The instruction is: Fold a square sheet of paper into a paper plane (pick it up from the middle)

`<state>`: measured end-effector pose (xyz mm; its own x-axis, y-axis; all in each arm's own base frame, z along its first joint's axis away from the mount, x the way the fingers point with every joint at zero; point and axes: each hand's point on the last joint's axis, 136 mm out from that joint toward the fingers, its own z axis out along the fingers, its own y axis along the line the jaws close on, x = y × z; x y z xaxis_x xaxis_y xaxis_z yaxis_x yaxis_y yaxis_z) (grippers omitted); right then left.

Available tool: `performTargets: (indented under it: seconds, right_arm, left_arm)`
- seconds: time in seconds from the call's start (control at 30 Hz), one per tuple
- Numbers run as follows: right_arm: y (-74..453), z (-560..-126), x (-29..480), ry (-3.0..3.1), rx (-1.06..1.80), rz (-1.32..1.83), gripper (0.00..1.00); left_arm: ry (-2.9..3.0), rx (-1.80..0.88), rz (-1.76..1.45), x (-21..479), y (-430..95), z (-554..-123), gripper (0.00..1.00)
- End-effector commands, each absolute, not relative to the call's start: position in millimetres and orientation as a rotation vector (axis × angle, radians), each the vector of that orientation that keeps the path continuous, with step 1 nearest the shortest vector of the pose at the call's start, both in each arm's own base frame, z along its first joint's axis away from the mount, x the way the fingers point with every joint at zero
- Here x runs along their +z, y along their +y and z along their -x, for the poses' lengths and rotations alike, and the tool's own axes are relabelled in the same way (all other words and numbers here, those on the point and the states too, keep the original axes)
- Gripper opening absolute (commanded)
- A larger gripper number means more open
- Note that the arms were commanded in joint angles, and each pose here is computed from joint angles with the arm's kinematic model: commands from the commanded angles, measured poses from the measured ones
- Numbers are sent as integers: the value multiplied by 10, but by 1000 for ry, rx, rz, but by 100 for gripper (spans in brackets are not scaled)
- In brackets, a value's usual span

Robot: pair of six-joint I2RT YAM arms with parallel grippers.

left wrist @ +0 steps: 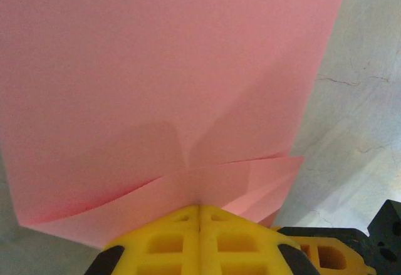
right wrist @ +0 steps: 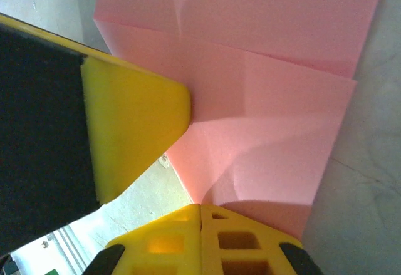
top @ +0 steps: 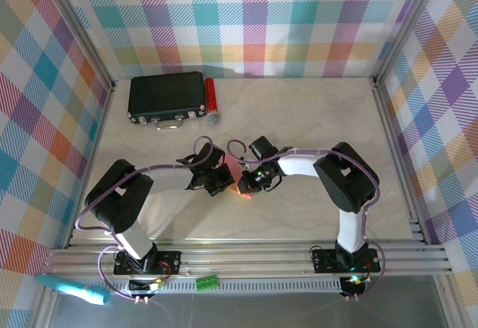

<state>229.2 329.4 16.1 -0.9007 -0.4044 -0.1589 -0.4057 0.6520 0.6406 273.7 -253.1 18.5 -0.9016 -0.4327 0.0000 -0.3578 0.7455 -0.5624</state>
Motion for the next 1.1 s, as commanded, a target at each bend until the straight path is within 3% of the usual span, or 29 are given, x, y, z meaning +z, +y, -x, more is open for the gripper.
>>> performTargets:
  seconds: [0.0,0.3,0.57,0.83,1.07]
  right_arm:
    - [3034,-2079,16,2946,1047,731,7]
    - [2733,-1853,-5,2974,1016,685,6]
    - [2723,-2100,280,2853,971,521,7]
    - [2829,-2270,563,2828,1008,361,16]
    - [2976,-2406,649,2821,1058,274,16]
  left_arm:
    - [2955,-560,725,-160,-2157,-2415,0]
    - [2957,-558,705,-154,-2124,-2427,0]
    - [2884,-778,584,68,-2432,-2646,1]
    - [2644,-1055,477,770,-2721,-2991,17]
    - [2536,-1127,593,848,-2429,-2955,30]
